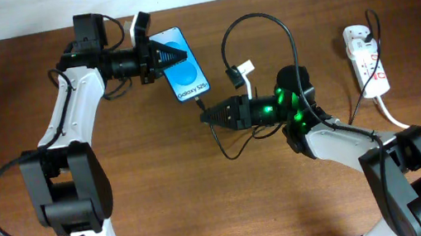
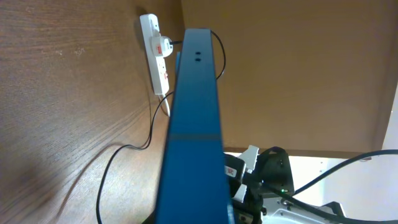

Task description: Plug charger to phone and switch on socket

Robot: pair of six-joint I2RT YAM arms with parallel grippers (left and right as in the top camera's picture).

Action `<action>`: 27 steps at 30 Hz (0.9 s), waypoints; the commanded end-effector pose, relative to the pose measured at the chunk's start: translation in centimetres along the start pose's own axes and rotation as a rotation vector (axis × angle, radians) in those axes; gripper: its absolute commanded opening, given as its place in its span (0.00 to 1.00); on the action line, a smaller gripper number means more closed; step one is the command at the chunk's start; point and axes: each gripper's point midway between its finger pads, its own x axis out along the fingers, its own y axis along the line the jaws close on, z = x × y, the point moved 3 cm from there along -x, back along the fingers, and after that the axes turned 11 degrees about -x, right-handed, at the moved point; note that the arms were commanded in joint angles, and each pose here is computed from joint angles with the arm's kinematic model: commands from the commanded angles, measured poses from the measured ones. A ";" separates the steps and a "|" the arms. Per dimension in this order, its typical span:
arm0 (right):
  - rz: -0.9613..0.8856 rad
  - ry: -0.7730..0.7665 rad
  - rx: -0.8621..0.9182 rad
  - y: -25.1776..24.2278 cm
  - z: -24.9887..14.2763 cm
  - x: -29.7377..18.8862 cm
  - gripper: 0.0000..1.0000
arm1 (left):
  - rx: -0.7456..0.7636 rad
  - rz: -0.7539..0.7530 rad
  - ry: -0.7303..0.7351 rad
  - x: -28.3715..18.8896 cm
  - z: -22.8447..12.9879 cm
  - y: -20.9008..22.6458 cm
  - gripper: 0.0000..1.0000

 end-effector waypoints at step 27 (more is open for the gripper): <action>-0.022 -0.056 -0.048 -0.2 1.5 -0.6 0.04 | 0.037 -0.051 0.088 2.4 -2.0 -2.3 0.00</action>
